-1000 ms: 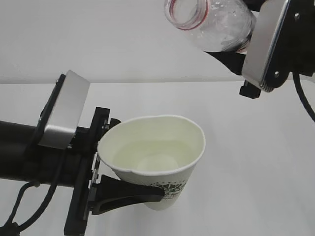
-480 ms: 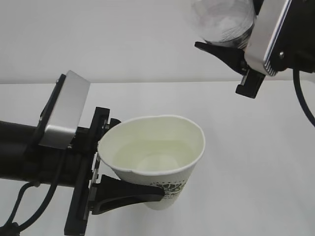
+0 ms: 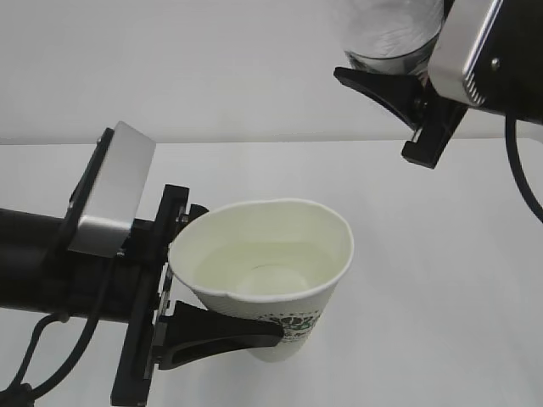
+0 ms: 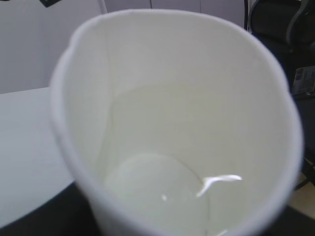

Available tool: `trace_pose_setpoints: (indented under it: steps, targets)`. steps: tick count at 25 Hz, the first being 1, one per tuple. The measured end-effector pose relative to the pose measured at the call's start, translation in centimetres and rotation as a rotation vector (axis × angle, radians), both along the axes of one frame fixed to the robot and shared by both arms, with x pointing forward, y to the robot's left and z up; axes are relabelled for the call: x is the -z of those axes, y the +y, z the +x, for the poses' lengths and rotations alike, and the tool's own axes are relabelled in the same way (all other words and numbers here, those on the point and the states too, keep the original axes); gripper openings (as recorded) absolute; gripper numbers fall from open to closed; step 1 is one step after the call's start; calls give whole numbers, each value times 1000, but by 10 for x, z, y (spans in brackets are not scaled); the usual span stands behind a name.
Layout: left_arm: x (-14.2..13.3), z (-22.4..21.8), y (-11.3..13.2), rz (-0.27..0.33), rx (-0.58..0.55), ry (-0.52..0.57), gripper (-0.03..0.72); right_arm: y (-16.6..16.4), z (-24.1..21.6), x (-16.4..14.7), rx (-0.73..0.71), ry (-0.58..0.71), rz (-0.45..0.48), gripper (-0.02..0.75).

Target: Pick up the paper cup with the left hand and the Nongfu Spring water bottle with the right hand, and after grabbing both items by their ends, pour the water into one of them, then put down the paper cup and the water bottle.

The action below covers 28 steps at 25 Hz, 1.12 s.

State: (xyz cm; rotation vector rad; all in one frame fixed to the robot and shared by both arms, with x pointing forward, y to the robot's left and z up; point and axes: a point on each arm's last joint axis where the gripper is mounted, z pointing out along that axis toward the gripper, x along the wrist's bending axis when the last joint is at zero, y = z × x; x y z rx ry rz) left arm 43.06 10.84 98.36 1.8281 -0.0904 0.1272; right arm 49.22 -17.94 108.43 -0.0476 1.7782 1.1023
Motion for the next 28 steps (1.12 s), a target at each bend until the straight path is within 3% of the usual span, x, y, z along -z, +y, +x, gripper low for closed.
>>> trace_pose_setpoints:
  steps: [28]
  targets:
    - [0, 0, 0, 0, -2, 0, 441, -6, 5, 2, 99, 141, 130, 469]
